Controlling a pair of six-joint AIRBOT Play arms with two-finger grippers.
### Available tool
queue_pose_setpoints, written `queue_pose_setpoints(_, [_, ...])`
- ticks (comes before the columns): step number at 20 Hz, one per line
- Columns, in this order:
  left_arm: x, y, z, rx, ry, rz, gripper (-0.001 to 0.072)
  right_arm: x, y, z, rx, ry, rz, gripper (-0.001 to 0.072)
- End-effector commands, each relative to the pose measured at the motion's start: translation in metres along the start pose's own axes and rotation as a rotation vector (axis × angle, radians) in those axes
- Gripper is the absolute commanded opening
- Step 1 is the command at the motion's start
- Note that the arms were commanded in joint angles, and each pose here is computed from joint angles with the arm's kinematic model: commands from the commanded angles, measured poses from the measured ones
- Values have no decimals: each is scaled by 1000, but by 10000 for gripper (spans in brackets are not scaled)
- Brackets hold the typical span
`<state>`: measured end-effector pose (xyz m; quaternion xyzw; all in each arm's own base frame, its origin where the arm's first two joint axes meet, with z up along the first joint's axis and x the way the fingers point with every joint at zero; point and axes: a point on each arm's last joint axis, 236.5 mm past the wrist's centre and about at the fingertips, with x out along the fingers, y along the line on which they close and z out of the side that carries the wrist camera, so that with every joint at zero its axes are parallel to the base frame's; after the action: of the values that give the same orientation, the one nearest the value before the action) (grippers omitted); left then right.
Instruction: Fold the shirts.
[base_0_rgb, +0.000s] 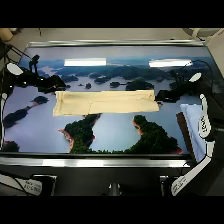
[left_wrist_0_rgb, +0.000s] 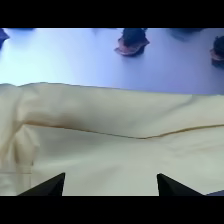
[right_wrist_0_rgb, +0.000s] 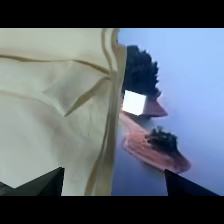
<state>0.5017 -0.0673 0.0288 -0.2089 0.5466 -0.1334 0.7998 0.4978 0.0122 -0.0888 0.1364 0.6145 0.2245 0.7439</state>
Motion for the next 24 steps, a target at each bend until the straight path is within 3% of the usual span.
queue_pose_setpoints(1, [6,-40,-9,87,11,-29,672,28,30,-13,63,68,179,689])
queue_pose_setpoints(3, [16,-59,-10,121,0,-42,671,39,40,-5,35,52,156,661])
queue_pose_setpoints(4, [21,-67,-9,136,-11,-48,671,44,45,-1,30,40,147,540])
queue_pose_setpoints(5, [25,-75,-9,148,-19,-53,668,48,50,4,21,25,142,316])
queue_pose_setpoints(6, [32,-83,-9,158,-26,-59,611,48,55,7,16,15,149,11])
queue_pose_setpoints(7, [38,-90,-11,171,-26,-64,420,42,62,13,9,-6,167,20])
queue_pose_setpoints(8, [48,-98,-14,185,-25,-70,161,31,71,18,-22,-33,176,20])
queue_pose_setpoints(9, [57,-106,-17,197,-26,-75,42,17,79,23,-58,-56,172,20])
queue_pose_setpoints(15, [147,-171,-70,105,78,-212,26,-103,172,32,-299,-216,128,20])
queue_pose_setpoints(21, [193,-270,-131,-125,213,-549,25,-166,250,2,-446,-267,140,21])
queue_pose_setpoints(24, [208,-307,-164,-194,268,-634,25,-198,269,-7,-491,-328,120,21])
